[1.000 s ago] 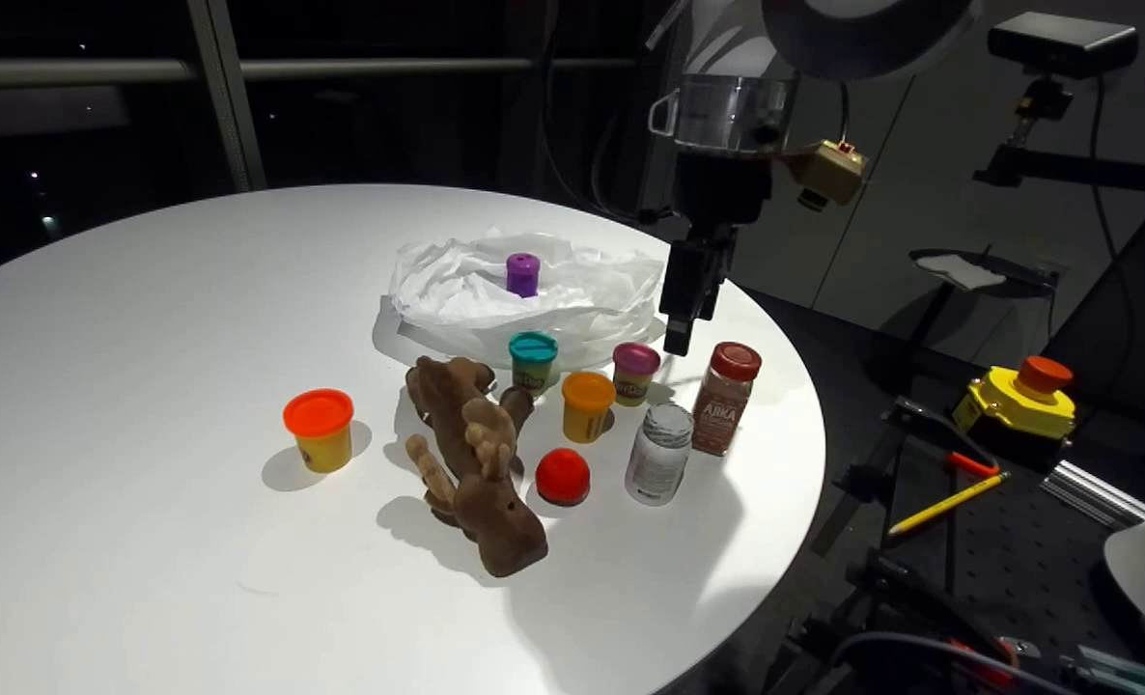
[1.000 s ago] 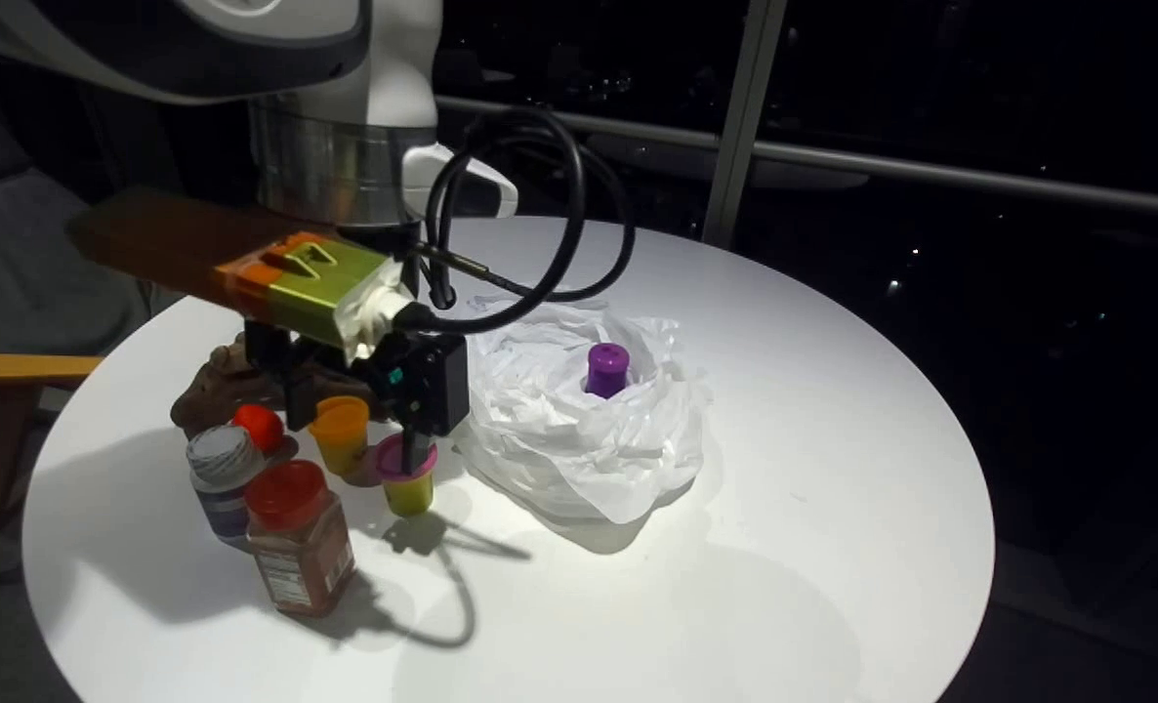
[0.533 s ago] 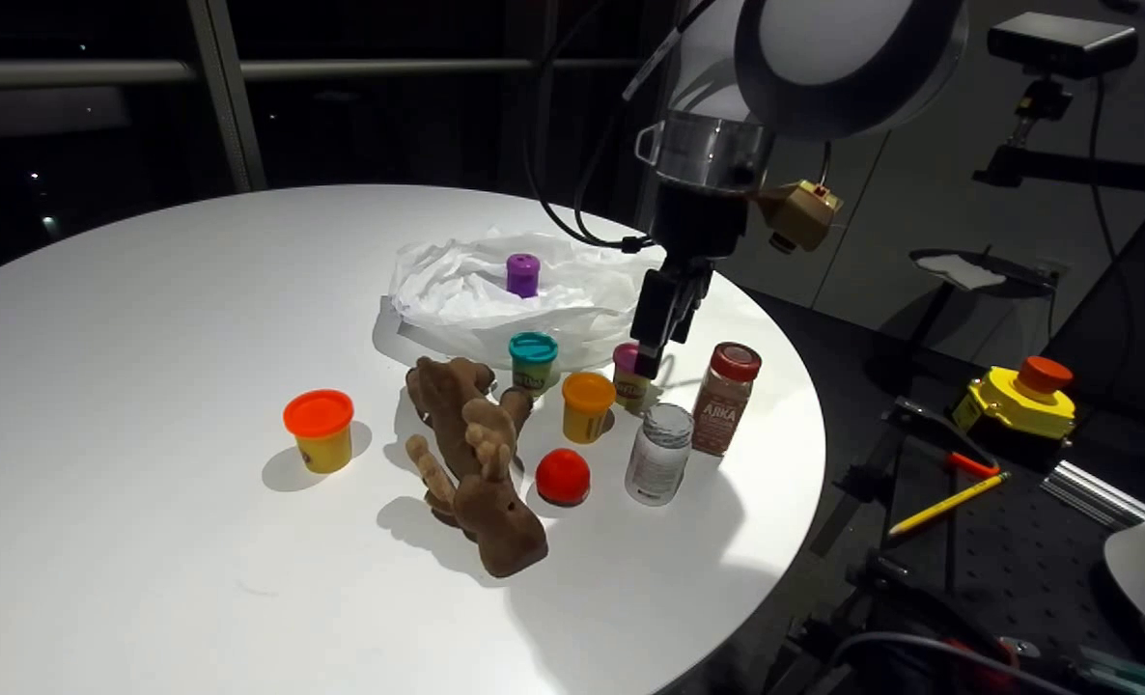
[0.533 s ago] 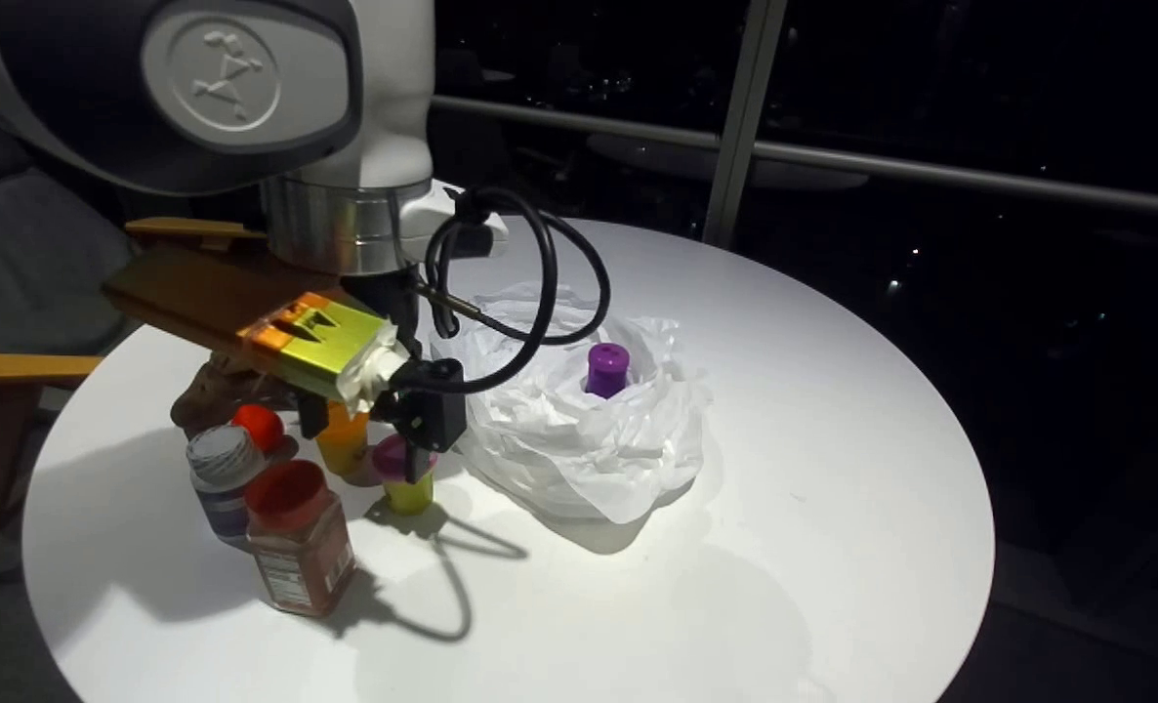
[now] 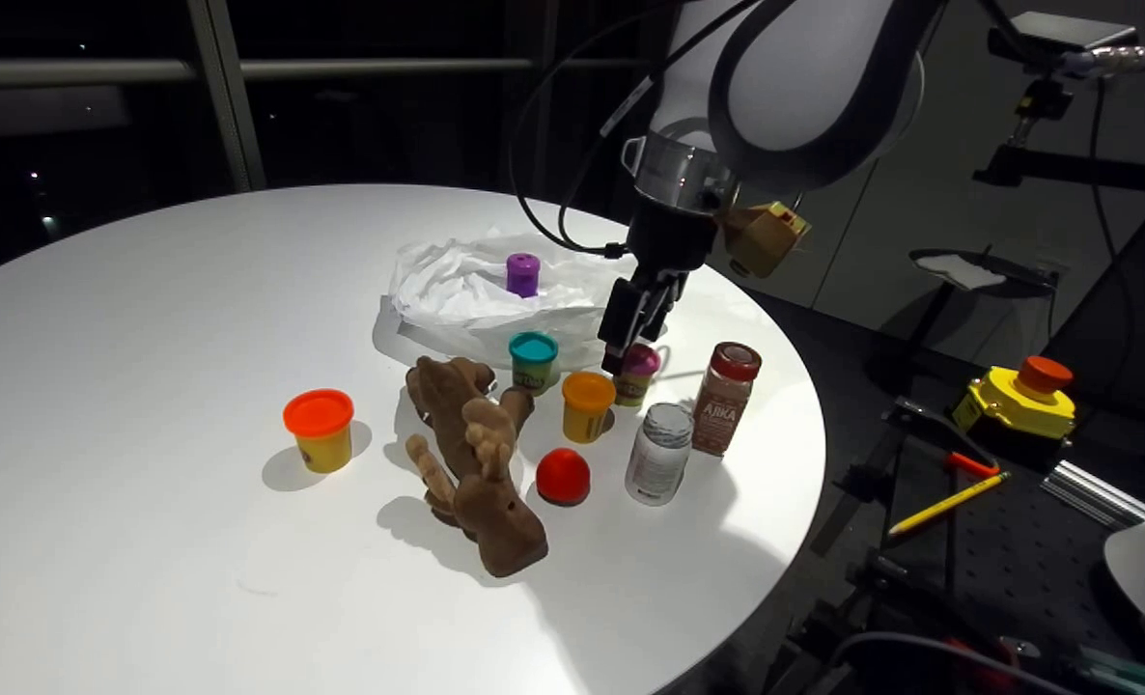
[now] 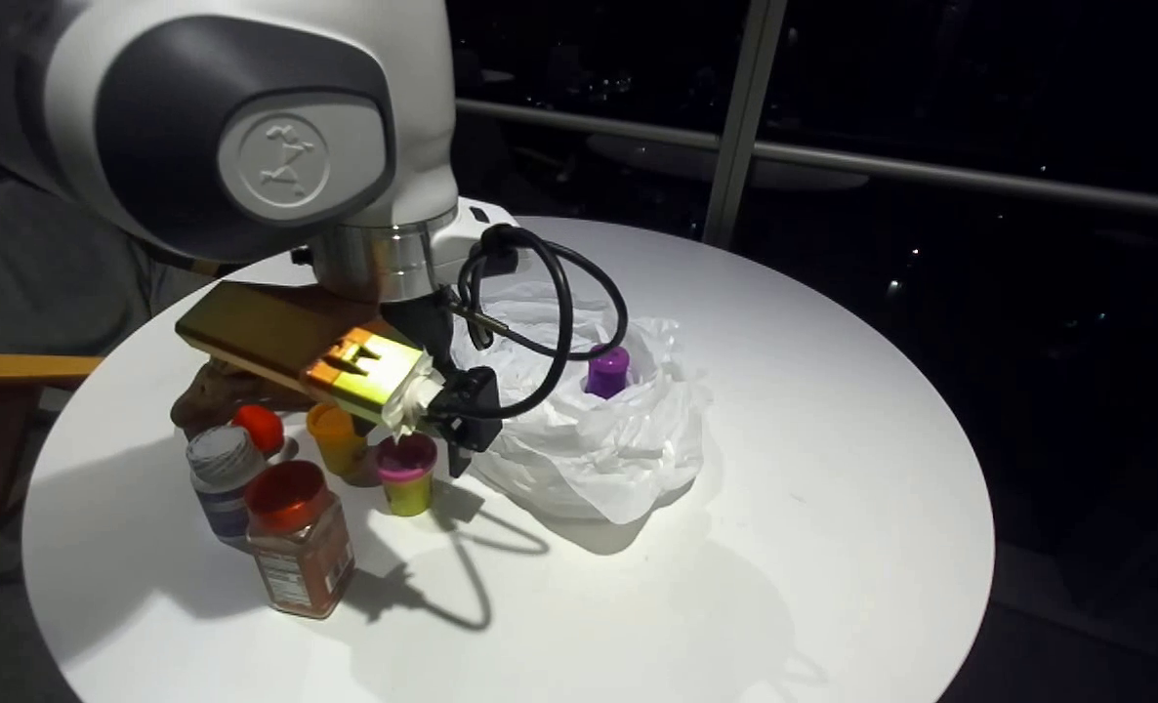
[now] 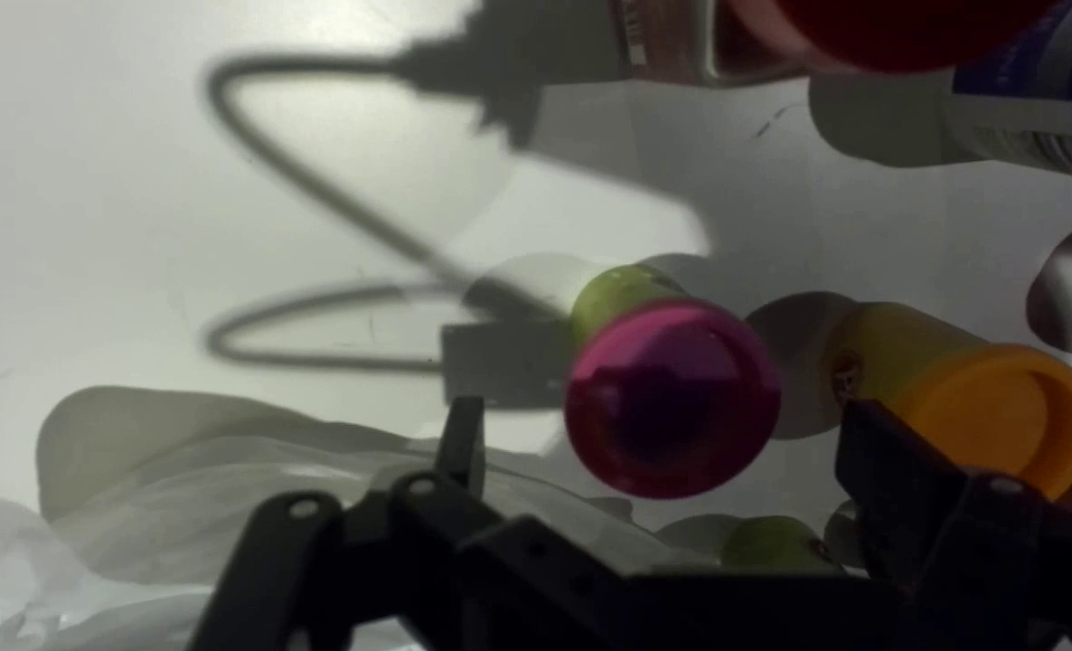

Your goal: Put all the contents on the table into the plastic bag.

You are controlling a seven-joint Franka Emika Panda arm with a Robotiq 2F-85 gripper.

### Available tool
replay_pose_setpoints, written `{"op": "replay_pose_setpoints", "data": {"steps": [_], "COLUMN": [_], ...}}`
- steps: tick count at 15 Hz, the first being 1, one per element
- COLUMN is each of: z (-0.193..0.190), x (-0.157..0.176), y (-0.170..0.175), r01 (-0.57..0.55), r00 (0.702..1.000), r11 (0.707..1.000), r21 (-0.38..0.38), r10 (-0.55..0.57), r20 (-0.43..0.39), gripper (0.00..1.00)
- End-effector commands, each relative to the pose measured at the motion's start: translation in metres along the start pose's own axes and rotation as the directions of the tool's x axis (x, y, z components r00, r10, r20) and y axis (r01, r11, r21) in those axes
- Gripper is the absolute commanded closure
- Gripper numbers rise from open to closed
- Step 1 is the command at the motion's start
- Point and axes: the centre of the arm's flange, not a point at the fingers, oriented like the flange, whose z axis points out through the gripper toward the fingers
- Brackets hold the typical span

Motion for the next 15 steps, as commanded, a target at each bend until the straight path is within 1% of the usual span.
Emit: {"op": "replay_pose_setpoints", "data": {"steps": [1,3,4,5,6,7,9,10,11,12,13,15], "z": [0.005,0.008,0.009,0.009,0.008,0.007,0.002,-0.007,-0.014,-0.033,-0.052,-0.092], "x": [0.000,-0.004,-0.004,-0.004,-0.003,-0.003,-0.005,-0.007,-0.008,-0.010,-0.009,-0.004], "y": [0.003,0.006,0.008,0.008,0.008,0.008,0.006,0.006,0.005,0.004,0.003,0.000], "r01": [-0.011,-0.008,-0.008,-0.009,-0.006,-0.004,-0.008,-0.019,-0.029,-0.039,-0.058,-0.063], "r00": [1.000,1.000,1.000,1.000,1.000,1.000,1.000,1.000,0.999,0.999,0.998,0.998], "r11": [0.999,0.999,0.999,0.999,1.000,1.000,1.000,0.999,0.999,0.998,0.996,0.993], "r21": [-0.036,-0.038,-0.035,-0.034,-0.026,-0.024,-0.025,-0.034,-0.039,-0.050,-0.072,-0.097], "r10": [0.011,0.009,0.008,0.010,0.006,0.004,0.008,0.020,0.030,0.041,0.059,0.062], "r20": [0.000,0.016,0.010,0.006,-0.001,-0.004,0.000,0.009,0.019,0.028,0.020,-0.011], "gripper": [0.00,0.00,0.25,0.27,0.34,0.44,0.58,0.66,0.72,0.72,0.72,0.72]}}
